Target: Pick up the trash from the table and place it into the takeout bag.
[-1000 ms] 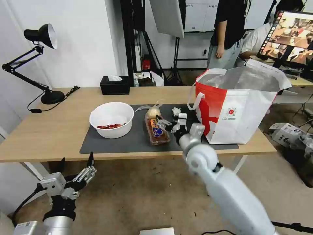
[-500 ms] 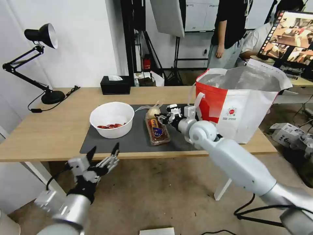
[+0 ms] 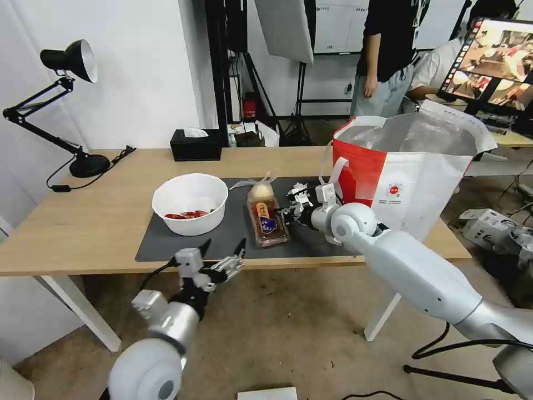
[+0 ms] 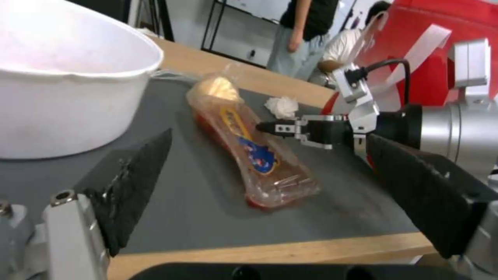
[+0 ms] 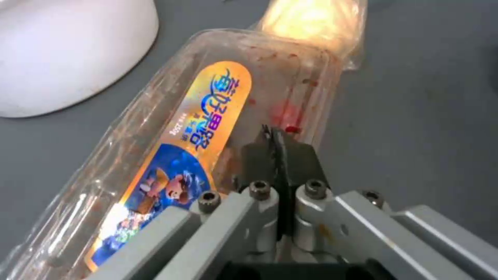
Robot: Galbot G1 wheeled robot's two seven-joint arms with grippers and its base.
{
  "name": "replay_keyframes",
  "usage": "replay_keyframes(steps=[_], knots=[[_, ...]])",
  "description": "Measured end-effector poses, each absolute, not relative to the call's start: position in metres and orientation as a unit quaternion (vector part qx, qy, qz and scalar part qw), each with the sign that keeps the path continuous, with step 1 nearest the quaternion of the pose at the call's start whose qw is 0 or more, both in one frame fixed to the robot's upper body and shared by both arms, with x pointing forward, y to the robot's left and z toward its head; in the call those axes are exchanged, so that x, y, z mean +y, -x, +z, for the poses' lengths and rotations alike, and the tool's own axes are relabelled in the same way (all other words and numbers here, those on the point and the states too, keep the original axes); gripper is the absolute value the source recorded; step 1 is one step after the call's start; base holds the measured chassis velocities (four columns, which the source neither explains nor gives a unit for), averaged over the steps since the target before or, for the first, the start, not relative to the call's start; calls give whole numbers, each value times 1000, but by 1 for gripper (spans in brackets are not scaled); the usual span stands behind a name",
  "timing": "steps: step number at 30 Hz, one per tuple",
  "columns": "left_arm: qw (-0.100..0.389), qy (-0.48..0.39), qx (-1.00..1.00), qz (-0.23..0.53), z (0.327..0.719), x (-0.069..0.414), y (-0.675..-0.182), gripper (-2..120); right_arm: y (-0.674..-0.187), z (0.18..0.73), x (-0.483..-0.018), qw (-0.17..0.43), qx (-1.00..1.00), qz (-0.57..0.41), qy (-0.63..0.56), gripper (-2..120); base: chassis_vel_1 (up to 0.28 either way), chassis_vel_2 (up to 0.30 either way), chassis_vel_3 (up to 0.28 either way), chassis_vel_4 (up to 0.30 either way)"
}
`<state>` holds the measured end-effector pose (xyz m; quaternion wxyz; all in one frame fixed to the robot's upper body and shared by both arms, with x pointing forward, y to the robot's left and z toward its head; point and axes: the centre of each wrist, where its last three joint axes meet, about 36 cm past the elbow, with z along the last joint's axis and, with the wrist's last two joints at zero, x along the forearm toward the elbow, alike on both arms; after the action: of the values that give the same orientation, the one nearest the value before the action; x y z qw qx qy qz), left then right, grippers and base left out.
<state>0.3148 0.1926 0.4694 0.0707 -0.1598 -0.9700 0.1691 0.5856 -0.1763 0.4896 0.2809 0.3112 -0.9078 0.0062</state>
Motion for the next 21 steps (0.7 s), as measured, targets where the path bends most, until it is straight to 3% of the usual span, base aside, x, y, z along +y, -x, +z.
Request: replay_keyframes(steps=[9, 21], knots=[[96, 195, -963, 157, 464, 182, -363, 100, -589, 492, -171, 278, -909, 6, -310, 0, 0, 0, 0, 0], [168, 202, -951, 163, 464, 163, -415, 100, -588, 491, -175, 277, -911, 5, -307, 0, 0, 0, 0, 0]])
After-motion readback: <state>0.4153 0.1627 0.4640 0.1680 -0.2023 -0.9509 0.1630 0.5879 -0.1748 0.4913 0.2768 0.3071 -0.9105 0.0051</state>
